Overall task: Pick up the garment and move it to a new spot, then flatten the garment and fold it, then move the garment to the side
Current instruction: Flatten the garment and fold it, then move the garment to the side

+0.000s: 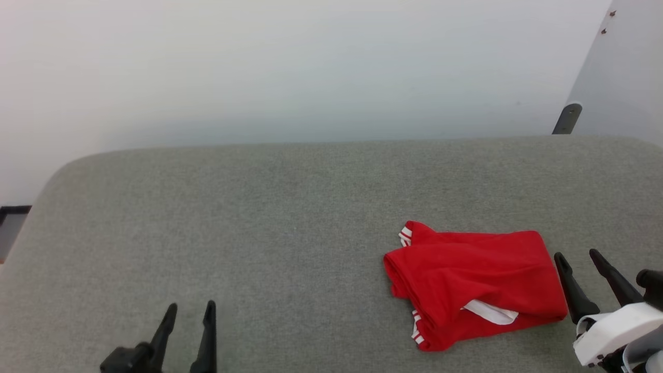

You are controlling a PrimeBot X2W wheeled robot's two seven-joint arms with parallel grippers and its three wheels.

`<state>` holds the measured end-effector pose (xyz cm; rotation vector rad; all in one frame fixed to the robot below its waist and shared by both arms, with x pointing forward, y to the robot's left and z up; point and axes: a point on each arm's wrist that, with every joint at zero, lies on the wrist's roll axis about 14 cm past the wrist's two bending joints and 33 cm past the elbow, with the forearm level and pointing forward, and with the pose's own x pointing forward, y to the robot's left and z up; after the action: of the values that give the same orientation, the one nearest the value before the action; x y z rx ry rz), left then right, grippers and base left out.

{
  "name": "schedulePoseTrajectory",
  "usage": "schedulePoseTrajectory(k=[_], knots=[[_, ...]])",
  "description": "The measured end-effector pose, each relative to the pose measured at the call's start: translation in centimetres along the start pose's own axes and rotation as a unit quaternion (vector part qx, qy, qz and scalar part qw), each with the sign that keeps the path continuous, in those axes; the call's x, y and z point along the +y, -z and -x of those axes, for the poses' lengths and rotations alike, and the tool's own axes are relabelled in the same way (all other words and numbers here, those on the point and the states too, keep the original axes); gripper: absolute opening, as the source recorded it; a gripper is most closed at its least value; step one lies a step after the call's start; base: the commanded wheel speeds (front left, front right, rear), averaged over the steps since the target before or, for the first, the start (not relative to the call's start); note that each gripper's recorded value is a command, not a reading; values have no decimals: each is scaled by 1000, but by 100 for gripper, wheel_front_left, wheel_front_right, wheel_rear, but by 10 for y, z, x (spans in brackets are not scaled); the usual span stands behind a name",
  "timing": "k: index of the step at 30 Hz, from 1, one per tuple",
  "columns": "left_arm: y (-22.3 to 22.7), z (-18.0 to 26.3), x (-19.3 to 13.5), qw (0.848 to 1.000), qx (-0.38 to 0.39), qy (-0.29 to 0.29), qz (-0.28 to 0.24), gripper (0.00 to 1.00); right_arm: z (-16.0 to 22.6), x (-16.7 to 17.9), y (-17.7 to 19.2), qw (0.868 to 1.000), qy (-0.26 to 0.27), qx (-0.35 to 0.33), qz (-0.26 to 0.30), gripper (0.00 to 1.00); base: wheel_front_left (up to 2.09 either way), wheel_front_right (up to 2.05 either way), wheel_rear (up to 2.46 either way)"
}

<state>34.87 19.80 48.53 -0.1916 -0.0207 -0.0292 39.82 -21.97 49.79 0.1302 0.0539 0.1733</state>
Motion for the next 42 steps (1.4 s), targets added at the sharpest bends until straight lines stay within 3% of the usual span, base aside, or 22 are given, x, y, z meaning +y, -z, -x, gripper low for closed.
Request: schedulePoseTrajectory(k=[12, 22, 42], knots=[[-6, 24, 3, 1000, -8, -2, -14, 100, 26, 4, -16, 999, 10, -48, 1, 100, 0, 0, 0], [-12, 35, 14, 999, -19, -28, -12, 100, 45, 8, -11, 999, 20, -46, -12, 100, 0, 0, 0], [-9, 34, 9, 1000, -16, -26, -7, 100, 51, 18, -18, 997, 37, -58, -37, 100, 0, 0, 0]])
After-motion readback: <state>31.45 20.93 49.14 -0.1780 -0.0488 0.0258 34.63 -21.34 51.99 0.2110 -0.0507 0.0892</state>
